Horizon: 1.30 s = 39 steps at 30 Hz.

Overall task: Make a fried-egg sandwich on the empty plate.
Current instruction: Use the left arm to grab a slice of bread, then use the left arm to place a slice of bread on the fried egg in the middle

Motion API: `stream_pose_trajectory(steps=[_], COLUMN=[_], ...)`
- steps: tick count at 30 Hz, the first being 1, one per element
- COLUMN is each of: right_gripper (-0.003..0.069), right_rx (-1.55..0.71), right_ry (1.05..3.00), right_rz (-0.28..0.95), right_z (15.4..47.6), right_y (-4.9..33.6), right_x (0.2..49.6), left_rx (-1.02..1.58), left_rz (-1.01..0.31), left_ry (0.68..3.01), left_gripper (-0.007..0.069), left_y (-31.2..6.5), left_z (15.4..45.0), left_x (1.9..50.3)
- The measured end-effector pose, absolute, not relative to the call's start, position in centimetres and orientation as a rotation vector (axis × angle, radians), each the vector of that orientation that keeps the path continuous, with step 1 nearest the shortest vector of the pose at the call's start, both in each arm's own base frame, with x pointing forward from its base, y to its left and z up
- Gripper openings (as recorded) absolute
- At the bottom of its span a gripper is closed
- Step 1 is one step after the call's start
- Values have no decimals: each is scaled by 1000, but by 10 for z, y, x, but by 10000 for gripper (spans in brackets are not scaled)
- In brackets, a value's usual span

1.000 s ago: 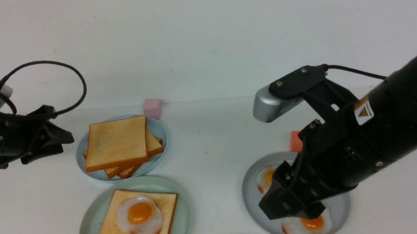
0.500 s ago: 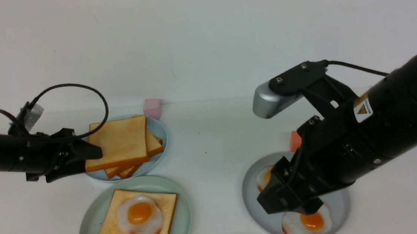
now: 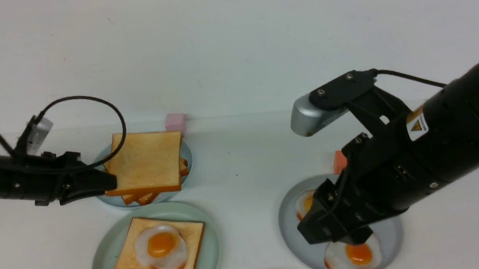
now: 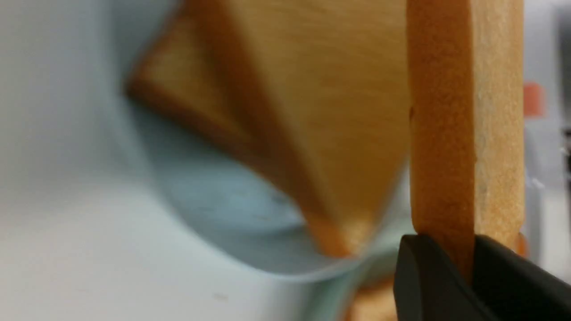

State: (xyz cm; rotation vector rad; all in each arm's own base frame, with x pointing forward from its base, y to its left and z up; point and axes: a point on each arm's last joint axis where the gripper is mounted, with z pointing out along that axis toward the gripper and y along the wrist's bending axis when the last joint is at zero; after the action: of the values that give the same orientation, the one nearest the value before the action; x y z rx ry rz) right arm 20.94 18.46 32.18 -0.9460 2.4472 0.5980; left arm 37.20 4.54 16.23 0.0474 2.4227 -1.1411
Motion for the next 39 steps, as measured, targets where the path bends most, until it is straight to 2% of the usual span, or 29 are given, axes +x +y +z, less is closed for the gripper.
stream_pose_trajectory(steps=[6,8,15,19,27,39], right_gripper=[482,482,482,482,482,482], right_rx=[-945,-945,-950,-957,-960,-961], right_ry=[2443,2442,2441,2437,2436,2437], right_rz=[599,599,588,570,562,562], right_z=[323,323,323,323,323,323], right_y=[184,184,183,183,182,182], right_x=[209,209,209,209,209,209], left_rx=[208,212,192,195,97,67], left_rz=[-1117,-1128,-1247,-1255,-1117,-1108], left_ry=[2332,2338,2465,2504,2626,2606], left_gripper=[93,93,93,93,93,93], left_y=[49,46,28,27,34,35], left_z=[193,191,153,149,140,140], left_x=[338,331,280,275,275,277])
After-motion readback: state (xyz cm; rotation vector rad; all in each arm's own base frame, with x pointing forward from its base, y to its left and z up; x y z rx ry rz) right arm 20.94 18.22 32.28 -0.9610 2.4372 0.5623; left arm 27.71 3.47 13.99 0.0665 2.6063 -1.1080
